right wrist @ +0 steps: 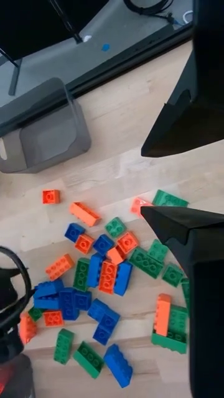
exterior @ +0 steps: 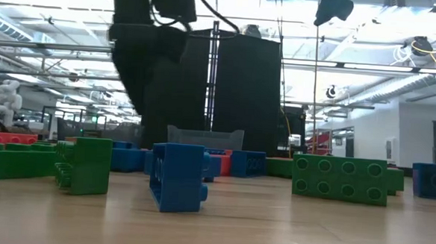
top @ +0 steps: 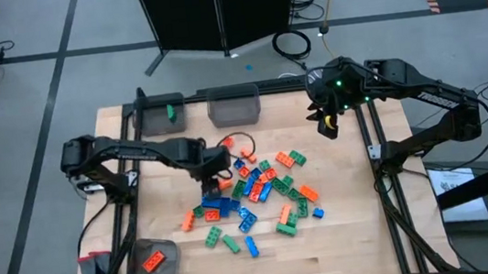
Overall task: Sort blocks
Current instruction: Put the blue gamepiece into the top right black bin
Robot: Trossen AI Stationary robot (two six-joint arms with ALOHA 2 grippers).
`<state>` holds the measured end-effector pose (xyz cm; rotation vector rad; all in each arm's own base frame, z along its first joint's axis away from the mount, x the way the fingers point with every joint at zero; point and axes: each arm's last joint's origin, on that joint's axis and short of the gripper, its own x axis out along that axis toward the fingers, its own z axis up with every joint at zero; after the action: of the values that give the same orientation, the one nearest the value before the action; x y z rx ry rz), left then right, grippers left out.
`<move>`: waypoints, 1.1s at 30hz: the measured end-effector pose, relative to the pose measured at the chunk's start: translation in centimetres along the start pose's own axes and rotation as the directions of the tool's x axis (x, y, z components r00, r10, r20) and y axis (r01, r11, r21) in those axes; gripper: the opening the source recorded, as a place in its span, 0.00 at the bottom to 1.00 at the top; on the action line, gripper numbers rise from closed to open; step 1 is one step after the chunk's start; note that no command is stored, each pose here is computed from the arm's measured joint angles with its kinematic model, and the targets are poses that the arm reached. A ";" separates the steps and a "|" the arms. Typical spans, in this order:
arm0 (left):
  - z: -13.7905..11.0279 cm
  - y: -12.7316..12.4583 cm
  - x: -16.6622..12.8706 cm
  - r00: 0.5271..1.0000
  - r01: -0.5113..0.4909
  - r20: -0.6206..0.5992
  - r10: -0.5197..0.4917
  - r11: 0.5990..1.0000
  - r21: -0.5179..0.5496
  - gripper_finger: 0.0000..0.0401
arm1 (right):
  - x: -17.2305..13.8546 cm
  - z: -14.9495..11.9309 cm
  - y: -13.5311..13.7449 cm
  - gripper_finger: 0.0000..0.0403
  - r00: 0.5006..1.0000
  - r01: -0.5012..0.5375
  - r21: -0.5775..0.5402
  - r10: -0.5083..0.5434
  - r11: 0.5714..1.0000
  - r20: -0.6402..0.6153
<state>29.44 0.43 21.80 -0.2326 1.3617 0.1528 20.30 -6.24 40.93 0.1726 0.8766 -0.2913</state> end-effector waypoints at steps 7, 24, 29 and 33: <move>-1.2 -2.3 1.2 0.998 0.069 -0.009 -0.068 0.996 0.064 0.51 | 0.0 -0.3 0.0 0.33 0.999 0.001 -0.005 -0.001 1.000 -0.032; -2.6 -2.4 3.6 0.997 0.081 0.003 -0.082 0.993 0.086 0.51 | 0.0 -0.3 0.0 0.33 1.000 0.001 -0.026 -0.002 1.000 -0.032; -2.6 -2.1 4.2 0.995 0.092 0.031 -0.095 0.992 0.086 0.51 | 0.0 -0.3 0.0 0.33 1.000 0.001 -0.026 -0.002 1.000 -0.031; -2.9 -1.7 4.7 0.994 0.107 0.024 -0.109 0.990 0.094 0.51 | 0.0 -0.3 0.0 0.33 1.000 0.001 -0.026 -0.002 1.000 -0.031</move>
<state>28.05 -2.12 16.73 -0.2248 1.3209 0.0025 20.07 -6.17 40.74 0.1528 0.9110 -0.2793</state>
